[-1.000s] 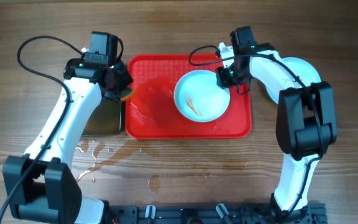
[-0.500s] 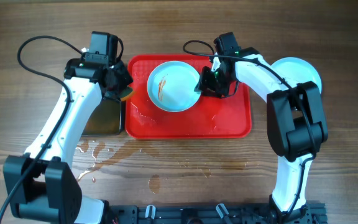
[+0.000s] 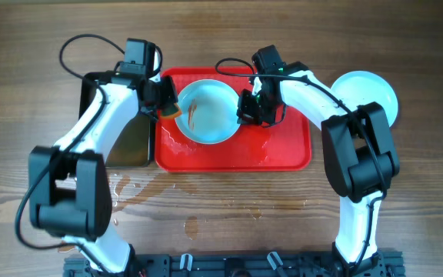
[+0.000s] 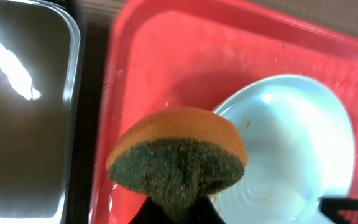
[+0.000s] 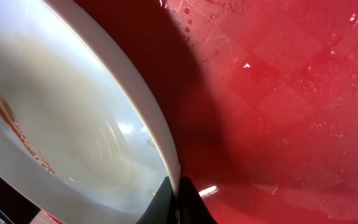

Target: Clean dirty plates on tray and stack at the side

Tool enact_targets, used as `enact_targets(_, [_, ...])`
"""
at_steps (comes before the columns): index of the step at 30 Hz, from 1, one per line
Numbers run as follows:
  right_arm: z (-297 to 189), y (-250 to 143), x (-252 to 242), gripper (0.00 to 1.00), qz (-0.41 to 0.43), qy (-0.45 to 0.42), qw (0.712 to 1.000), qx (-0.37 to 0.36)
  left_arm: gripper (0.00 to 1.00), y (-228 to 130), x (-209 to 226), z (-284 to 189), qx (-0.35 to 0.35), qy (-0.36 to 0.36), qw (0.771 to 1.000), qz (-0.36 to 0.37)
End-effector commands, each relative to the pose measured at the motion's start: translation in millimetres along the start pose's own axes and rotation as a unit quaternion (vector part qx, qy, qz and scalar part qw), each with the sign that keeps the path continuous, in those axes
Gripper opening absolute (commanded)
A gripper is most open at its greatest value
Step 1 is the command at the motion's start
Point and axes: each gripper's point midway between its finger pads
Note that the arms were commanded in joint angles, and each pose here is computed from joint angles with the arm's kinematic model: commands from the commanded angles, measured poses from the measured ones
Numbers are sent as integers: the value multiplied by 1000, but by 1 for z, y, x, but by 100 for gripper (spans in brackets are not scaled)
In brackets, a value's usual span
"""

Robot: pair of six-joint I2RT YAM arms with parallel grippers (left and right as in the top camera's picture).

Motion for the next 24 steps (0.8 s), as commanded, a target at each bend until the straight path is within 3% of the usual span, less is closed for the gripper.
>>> enact_targets(1, [8, -1, -5, 4, -7, -2, 1000, 8, 4, -19, -18, 32, 39, -36, 995, 85])
enact_targets(7, [8, 0, -5, 4, -9, -1, 1000, 6, 4, -51, -20, 80, 77, -11, 991, 113])
enact_targets(11, [8, 1, -3, 4, -10, 3, 1000, 4, 4, -85, -23, 85, 124, 5, 984, 131])
enact_targets(14, [8, 1, -3, 4, -11, 4, 1000, 4, 4, -122, -45, 76, 191, -70, 956, 213])
enact_targets(16, [8, 1, -3, 4, -11, 4, 1000, 3, 4, -134, -47, 70, 218, -92, 944, 228])
enact_targets(18, [8, 1, -3, 4, -11, 4, 1000, 4, 4, -125, -43, 73, 202, -77, 951, 220])
enact_targets(21, [8, 2, -3, 4, -12, 4, 1000, 3, 4, -70, -26, 88, 95, -4, 981, 166])
enact_targets(24, [8, 2, -3, 4, -15, 4, 1000, 3, 4, -26, -28, 91, 6, 9, 986, 167])
Point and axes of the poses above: each gripper's point midway between its finger pads, its own z axis out along the fingers, its own x axis along the line the jaws close on, y = z × x, and after that the axes turned 10 degrees about -z, right-handed
